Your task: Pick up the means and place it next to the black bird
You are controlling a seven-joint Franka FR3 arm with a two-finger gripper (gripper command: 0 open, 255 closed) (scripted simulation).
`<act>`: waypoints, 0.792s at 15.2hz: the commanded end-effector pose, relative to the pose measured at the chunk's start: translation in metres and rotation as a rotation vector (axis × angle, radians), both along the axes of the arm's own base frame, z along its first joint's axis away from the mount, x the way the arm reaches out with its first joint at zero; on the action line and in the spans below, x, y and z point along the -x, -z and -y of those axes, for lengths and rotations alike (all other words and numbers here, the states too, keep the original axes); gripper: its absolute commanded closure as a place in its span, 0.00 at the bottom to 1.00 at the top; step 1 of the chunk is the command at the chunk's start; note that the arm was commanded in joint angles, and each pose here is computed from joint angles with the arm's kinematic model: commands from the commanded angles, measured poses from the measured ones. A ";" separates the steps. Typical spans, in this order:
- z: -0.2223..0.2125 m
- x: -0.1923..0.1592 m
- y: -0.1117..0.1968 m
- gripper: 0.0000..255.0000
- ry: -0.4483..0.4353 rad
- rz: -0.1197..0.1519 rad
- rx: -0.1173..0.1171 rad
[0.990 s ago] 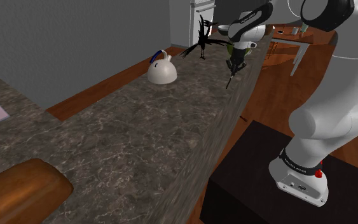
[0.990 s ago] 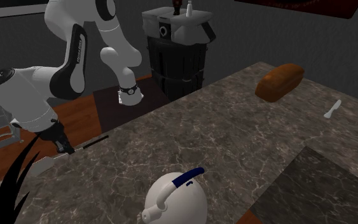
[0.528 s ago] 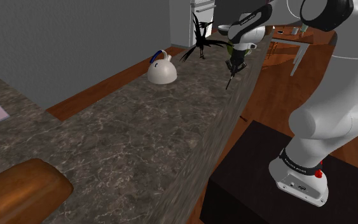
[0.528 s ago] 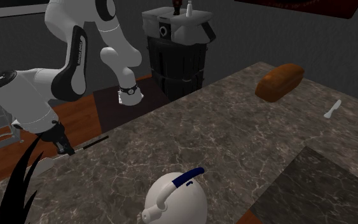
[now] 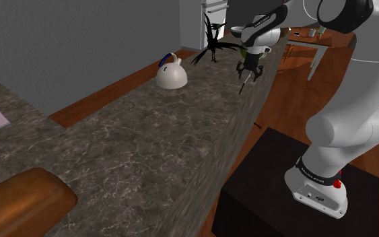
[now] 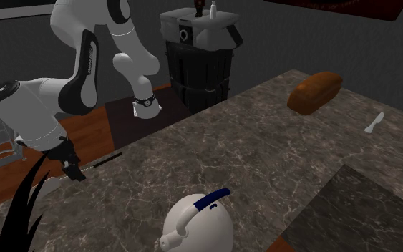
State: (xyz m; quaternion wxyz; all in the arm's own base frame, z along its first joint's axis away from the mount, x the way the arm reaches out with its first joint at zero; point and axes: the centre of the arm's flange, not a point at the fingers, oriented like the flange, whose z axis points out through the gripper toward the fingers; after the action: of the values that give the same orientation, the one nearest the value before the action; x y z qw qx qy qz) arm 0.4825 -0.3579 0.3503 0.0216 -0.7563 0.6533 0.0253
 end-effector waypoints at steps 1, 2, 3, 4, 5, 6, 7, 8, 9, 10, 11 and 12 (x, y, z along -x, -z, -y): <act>0.001 0.000 -0.013 0.00 0.000 0.000 0.000; 0.002 0.000 -0.027 0.00 0.000 0.000 0.000; 0.003 0.000 -0.040 0.00 0.000 0.000 0.000; 0.003 0.000 -0.050 0.00 0.000 0.000 0.000; 0.003 0.000 -0.050 0.00 0.000 0.000 0.000; 0.003 0.000 -0.050 0.00 0.000 0.000 0.000; 0.003 0.000 -0.050 0.00 0.000 0.000 0.000; 0.003 0.000 -0.050 0.00 0.000 0.000 0.000; 0.003 0.000 -0.050 0.00 0.000 0.000 0.000; 0.003 0.000 -0.050 0.00 0.000 0.000 0.000; 0.003 0.000 -0.050 0.00 0.000 0.000 0.000; 0.003 0.000 -0.050 0.00 0.000 0.000 0.000</act>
State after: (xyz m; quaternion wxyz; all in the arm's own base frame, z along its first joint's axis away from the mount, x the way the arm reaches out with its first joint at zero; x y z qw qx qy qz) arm 0.4829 -0.3611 0.4003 0.0215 -0.7564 0.6533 0.0253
